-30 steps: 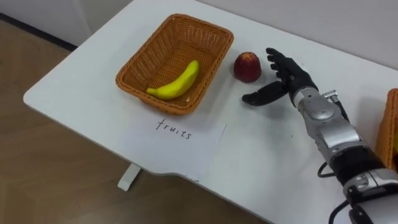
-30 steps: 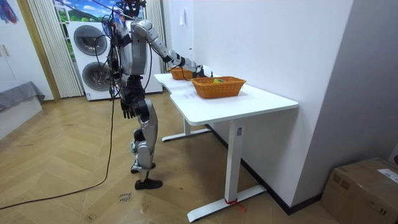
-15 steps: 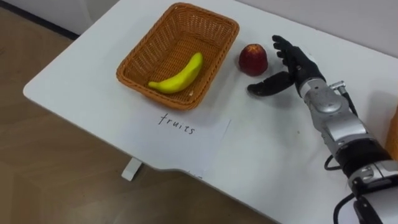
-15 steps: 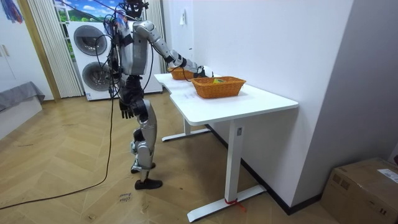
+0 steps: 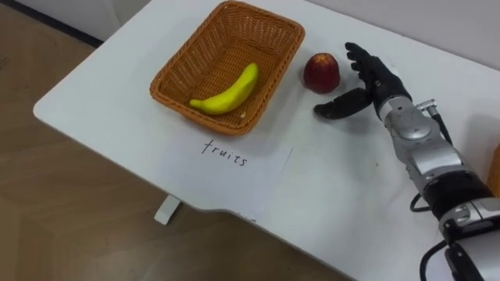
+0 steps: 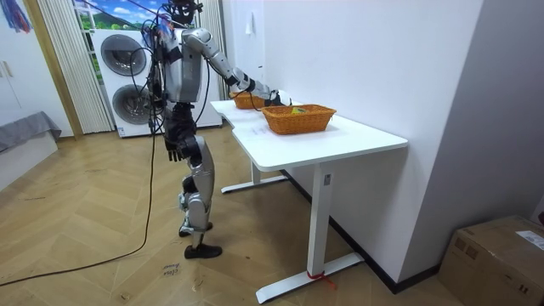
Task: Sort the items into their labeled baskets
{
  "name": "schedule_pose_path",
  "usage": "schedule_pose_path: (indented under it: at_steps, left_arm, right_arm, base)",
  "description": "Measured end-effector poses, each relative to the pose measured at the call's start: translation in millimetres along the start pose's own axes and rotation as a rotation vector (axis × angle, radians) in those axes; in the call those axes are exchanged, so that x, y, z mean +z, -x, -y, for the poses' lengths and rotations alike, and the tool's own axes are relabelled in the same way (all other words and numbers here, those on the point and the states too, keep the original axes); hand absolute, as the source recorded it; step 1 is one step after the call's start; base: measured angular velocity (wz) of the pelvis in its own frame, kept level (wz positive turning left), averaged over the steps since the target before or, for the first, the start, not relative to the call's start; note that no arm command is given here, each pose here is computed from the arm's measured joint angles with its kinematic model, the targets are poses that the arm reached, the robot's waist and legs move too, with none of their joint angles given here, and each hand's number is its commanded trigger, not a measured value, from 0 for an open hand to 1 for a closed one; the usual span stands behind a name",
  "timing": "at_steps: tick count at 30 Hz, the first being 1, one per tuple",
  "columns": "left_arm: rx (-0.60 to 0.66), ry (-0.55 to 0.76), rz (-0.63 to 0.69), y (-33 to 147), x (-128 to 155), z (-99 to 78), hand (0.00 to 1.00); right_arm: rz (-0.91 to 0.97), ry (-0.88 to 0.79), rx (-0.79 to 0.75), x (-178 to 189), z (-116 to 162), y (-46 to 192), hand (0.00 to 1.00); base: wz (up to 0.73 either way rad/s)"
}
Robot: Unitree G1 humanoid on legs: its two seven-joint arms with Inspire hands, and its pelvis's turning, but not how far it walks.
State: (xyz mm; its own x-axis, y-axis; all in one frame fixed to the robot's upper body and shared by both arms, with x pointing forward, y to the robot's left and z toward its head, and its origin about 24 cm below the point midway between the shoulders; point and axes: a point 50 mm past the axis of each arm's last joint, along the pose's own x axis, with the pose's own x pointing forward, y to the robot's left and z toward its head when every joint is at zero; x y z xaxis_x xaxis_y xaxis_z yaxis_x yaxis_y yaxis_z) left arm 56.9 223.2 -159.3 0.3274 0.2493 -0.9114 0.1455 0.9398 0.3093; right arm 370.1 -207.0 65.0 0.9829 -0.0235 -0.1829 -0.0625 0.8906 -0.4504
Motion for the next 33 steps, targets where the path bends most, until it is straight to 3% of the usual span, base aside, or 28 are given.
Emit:
schedule_pose_path:
  at_steps: [33]
  left_arm:
    - [-0.056,-0.015,-0.042,0.0,-7.9,6.3,0.0]
  right_arm:
    - [-0.04,-0.018,-0.02,4.2,2.7,-6.0,0.0]
  base:
    - [0.0]
